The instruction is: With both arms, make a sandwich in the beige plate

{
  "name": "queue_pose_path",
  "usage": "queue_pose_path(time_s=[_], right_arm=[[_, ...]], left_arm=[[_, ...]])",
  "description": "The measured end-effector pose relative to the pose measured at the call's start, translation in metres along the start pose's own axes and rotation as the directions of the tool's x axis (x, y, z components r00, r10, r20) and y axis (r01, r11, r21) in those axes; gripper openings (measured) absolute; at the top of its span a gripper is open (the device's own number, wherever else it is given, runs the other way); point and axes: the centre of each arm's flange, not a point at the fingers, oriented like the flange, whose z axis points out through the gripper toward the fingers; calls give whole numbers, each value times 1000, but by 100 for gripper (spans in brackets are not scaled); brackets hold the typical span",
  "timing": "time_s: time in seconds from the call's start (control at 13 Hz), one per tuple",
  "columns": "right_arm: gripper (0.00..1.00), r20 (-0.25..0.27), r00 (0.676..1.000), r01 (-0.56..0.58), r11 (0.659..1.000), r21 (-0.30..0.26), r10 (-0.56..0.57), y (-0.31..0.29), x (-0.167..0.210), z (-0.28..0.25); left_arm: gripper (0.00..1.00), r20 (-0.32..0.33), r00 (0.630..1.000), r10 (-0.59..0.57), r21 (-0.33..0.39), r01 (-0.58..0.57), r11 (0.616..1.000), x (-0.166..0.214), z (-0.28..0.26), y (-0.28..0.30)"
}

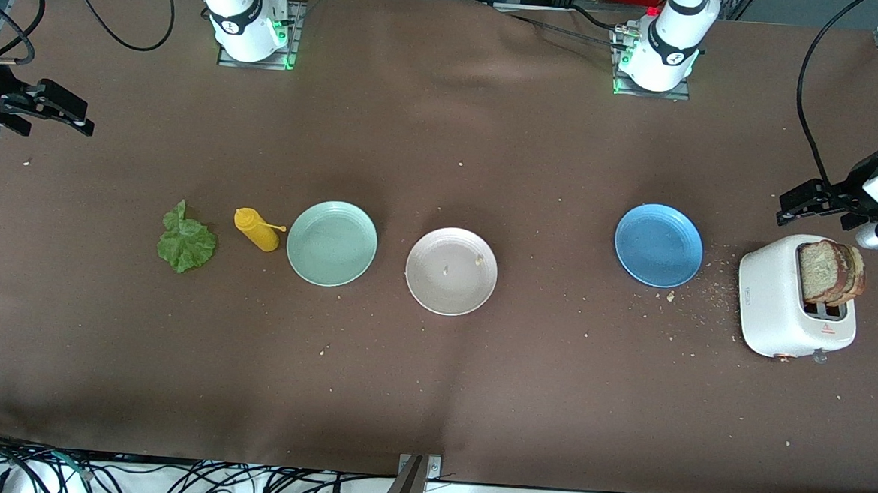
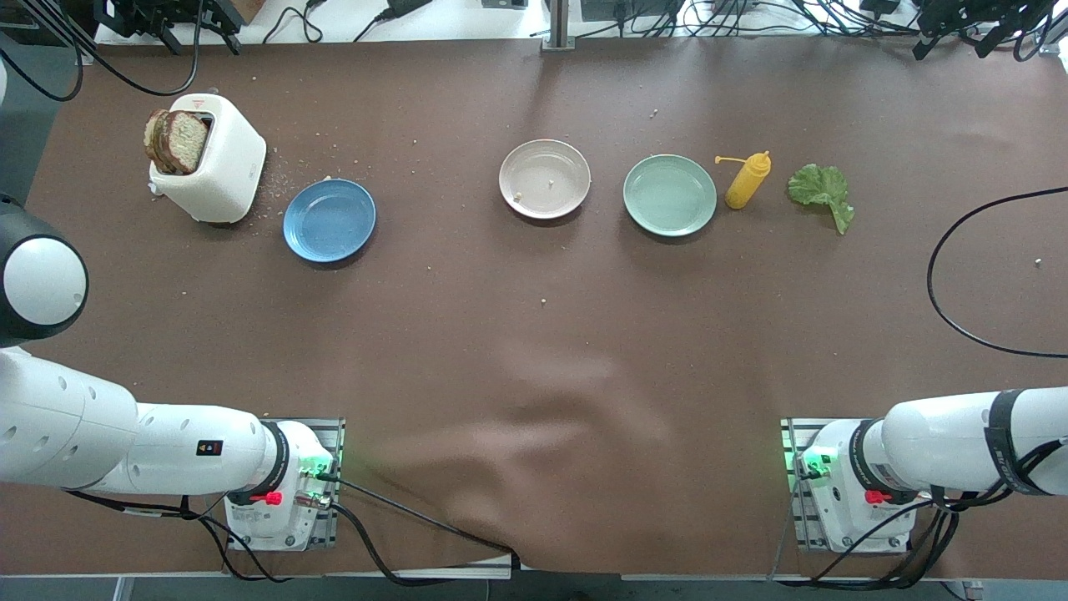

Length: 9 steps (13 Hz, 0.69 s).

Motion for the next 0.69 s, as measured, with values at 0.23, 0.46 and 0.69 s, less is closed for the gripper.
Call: queue_pose_path(time_s=[0.23,0.46,0.69], right_arm=[[100,0,1000,0,1000,0,0,0,0,0],[100,0,1000,0,1000,0,0,0,0,0],[100,0,1000,0,1000,0,0,0,0,0]], left_arm=[[100,3,1000,2,0,-2,1000,0,1,1],[100,11,1000,6,-1,-6,1000,-1,3,-1],[100,13,1000,10,-1,-10,1000,-1,4,-1]])
